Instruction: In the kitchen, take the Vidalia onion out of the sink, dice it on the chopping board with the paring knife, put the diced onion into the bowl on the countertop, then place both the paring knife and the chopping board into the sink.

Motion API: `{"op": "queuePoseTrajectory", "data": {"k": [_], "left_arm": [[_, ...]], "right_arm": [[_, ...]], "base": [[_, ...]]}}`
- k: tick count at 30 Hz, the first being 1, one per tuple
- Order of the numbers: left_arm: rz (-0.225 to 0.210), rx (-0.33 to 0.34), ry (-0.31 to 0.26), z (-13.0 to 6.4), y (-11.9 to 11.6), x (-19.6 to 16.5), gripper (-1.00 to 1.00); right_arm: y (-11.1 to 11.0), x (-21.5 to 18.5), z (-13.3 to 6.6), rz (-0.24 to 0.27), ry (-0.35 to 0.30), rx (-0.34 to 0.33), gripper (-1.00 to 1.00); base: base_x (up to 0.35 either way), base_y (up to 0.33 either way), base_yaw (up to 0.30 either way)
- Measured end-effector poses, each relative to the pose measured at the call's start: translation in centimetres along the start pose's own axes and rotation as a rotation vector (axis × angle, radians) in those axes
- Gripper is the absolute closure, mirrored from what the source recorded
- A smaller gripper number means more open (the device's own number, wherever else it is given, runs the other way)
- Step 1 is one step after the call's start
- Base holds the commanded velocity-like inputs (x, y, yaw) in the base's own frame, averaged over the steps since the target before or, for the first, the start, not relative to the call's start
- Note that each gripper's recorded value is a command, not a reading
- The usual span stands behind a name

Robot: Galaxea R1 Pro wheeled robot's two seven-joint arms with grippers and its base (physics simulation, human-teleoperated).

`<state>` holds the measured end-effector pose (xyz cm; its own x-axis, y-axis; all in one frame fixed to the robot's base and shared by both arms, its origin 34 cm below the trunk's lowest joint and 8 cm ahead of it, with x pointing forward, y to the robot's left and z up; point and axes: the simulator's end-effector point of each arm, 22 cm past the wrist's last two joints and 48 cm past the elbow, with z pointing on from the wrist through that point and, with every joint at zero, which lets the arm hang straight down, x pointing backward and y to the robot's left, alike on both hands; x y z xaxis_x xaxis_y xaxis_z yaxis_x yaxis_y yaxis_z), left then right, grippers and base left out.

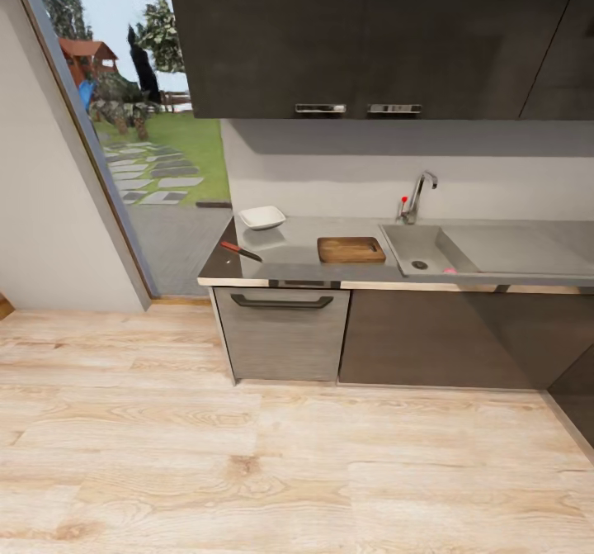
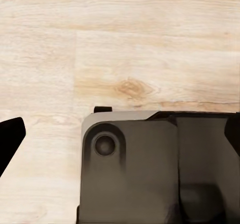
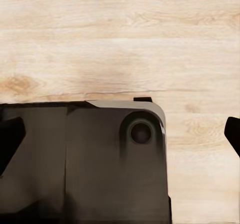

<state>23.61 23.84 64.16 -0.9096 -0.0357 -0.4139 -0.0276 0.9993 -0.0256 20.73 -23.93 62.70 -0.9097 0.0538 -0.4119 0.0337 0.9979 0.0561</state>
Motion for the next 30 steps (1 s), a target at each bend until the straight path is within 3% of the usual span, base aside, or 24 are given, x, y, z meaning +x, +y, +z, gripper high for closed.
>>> {"op": "queuePoseTrajectory", "data": {"k": [6, 12, 14, 18, 22, 24, 26, 30], "left_arm": [[-0.1, -0.095, 0.0, -0.1, 4.0, 0.1, -1.0], [-0.118, -0.111, -0.002, -0.2, 4.7, 0.1, -1.0], [-0.119, -0.112, -0.003, -0.2, 4.7, 0.1, -1.0], [-0.118, -0.11, -0.004, -0.2, 4.7, 0.1, -1.0], [-0.118, -0.109, -0.004, -0.2, 4.6, 0.1, -1.0], [-0.117, -0.107, -0.004, -0.2, 4.5, 0.1, -1.0], [-0.116, -0.106, -0.003, -0.2, 4.4, 0.2, -1.0], [-0.117, -0.105, 0.003, -0.2, 4.4, 0.5, -1.0]], "right_arm": [[-0.2, -0.1, 0.0, -0.006, -0.005, 0.003, -1.0], [-0.8, -3.9, 1.0, -0.005, -0.085, 0.011, -1.0], [-1.7, -8.2, 2.1, -0.005, -0.152, 0.026, -1.0], [-1.7, -14.8, 3.1, -0.004, -0.216, 0.022, -1.0], [-1.6, -20.7, 2.9, -0.011, -0.295, 0.008, -1.0], [-1.1, -25.0, 2.1, -0.016, -0.368, -0.007, -1.0], [-0.7, -31.2, 0.2, -0.024, -0.491, -0.024, -1.0], [-0.8, -34.9, -1.6, -0.037, -0.58, -0.032, -1.0]], "base": [[0.0, 0.0, 0.0], [0.0, 0.0, 0.0], [0.0, 0.0, 0.0], [0.0, 0.0, 0.0], [0.0, 0.0, 0.0], [0.0, 0.0, 0.0], [0.0, 0.0, 0.0], [0.0, 0.0, 0.0]]}}
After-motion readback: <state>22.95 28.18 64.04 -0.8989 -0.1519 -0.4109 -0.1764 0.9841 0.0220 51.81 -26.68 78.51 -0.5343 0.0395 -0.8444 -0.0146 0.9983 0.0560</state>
